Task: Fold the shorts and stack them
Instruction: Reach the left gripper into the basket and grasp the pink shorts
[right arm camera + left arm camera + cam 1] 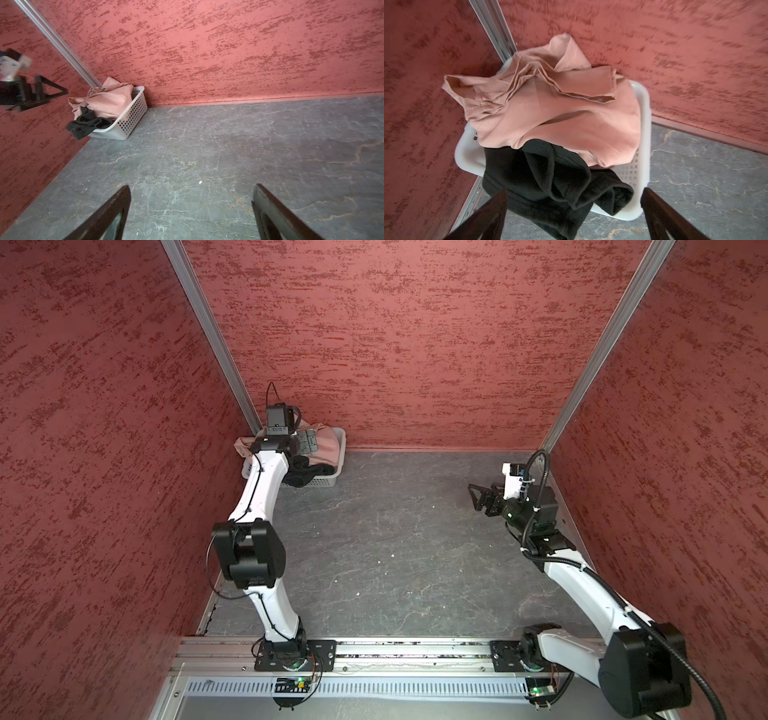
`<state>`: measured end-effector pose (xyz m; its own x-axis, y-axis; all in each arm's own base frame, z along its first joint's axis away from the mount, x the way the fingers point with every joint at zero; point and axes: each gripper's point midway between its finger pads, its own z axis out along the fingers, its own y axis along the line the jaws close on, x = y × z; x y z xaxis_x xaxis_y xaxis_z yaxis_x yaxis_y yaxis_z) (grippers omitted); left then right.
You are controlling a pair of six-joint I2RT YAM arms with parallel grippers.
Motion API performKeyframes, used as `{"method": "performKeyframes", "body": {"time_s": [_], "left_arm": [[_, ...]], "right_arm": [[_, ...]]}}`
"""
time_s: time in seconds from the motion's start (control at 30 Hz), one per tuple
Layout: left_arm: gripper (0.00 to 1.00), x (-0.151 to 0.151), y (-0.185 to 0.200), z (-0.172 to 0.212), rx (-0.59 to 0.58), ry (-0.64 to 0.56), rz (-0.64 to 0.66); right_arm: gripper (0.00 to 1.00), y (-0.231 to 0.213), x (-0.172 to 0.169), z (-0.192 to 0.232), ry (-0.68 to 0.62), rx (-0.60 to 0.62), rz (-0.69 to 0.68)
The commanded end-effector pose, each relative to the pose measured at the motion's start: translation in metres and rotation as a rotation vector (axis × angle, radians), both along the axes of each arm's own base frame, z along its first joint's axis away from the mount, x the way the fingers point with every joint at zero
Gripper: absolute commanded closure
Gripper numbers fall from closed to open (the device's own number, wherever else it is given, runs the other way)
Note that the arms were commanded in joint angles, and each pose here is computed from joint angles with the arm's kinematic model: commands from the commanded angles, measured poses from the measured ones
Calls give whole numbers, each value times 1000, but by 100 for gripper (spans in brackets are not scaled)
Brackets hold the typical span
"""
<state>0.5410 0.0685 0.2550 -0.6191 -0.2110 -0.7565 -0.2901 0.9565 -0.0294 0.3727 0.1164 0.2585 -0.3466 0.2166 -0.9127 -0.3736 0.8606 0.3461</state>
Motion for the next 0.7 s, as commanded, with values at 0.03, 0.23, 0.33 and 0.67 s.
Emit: {"method": "performKeyframes", "body": {"time_s": [0.03, 0.23, 0.33, 0.67], "left_arm": [[1, 13, 3, -39, -37, 134, -42], [1, 41, 4, -70, -71, 178, -70], [16, 47, 11, -76, -73, 179, -65], [100, 55, 32, -48, -24, 112, -69]], "right_arm": [[8, 13, -14, -1, 24, -30, 54], [7, 18, -19, 1, 15, -17, 70], [7, 19, -17, 7, 3, -8, 66], [8, 24, -10, 5, 14, 36, 66]]}}
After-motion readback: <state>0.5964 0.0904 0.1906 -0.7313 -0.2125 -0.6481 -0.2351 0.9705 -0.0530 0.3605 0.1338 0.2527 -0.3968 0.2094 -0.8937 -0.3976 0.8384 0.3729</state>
